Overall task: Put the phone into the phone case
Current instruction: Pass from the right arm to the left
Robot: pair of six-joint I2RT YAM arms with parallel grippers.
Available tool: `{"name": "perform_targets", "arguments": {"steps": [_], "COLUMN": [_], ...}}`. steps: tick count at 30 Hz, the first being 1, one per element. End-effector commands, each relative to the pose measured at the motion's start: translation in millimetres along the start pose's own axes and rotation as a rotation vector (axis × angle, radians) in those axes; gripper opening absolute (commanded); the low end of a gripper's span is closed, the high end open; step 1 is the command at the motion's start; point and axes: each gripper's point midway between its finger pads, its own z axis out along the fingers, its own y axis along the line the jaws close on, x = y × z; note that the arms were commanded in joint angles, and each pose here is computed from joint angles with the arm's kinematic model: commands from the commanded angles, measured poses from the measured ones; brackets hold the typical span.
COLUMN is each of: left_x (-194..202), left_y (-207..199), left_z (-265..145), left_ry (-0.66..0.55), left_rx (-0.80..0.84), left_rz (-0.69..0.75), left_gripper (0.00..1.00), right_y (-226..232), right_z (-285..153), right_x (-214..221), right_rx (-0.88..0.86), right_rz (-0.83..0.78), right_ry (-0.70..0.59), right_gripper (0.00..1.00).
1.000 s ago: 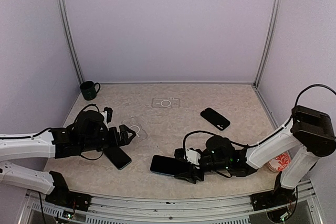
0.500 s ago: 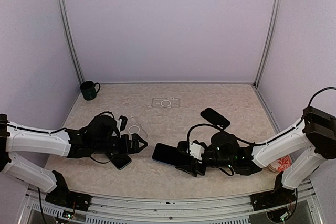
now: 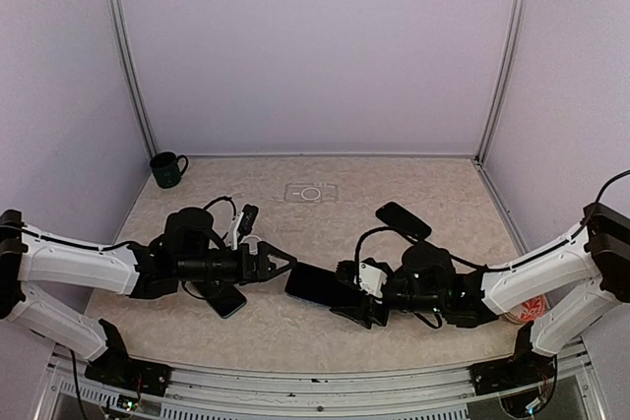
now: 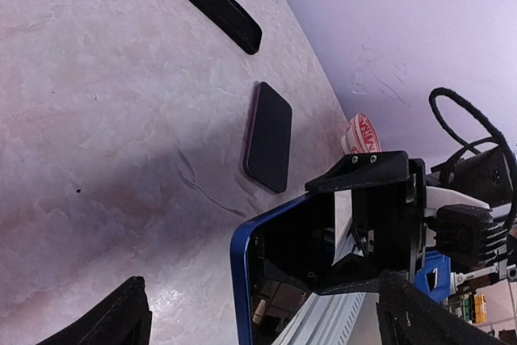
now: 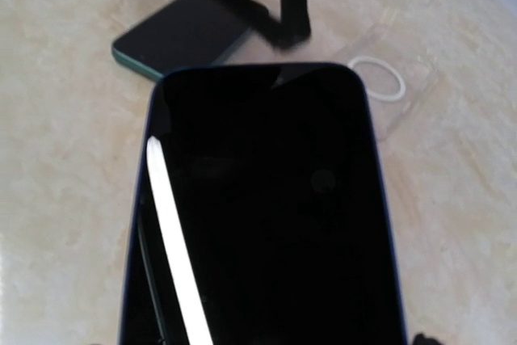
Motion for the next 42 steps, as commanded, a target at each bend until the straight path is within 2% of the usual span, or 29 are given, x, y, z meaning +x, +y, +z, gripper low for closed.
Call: {"name": "perform_targets", "arguments": {"steps": [1, 14, 27, 33, 38, 42], "left_x": [8.1, 17.7, 28.7, 28.8, 30.5, 30.1], "left_y": [-20.7, -42.4, -45.3, -43.8, -43.2, -43.6], "left_z": [5.1, 16.6, 24.3, 25.7, 26.1, 25.8], "left_ry": [0.043, 0.122, 0.181, 0.180, 0.186, 0.185], "left_rx": [0.128, 0.240, 0.260, 0.256, 0.255, 0.257], "left_rz": [0.027, 0.012, -0.016, -0.017, -0.017, -0.019], "left_gripper": [0.93, 0.84, 0.65, 0.44, 0.21, 0.10], "right_y": [-1.0, 2.2, -0.7, 0.6, 0.2, -1.0], "right_z": [-5.5, -4.8, 0.8, -0.5, -2.7, -4.3], "right_x": [-37.2, -45.8, -42.6, -43.6, -45.9, -46.5], "right_rx": [0.013, 0.030, 0.077, 0.076, 0.079, 0.086], "right_rz": [-0.036, -0.067, -0.105, -0.109, -0.108, -0.108], "right_ry": [-0.104, -0.123, -0.089, -0.092, -0.102, -0.105], "right_gripper": [0.63, 0.63, 0.63, 0.63, 0.63, 0.65]}}
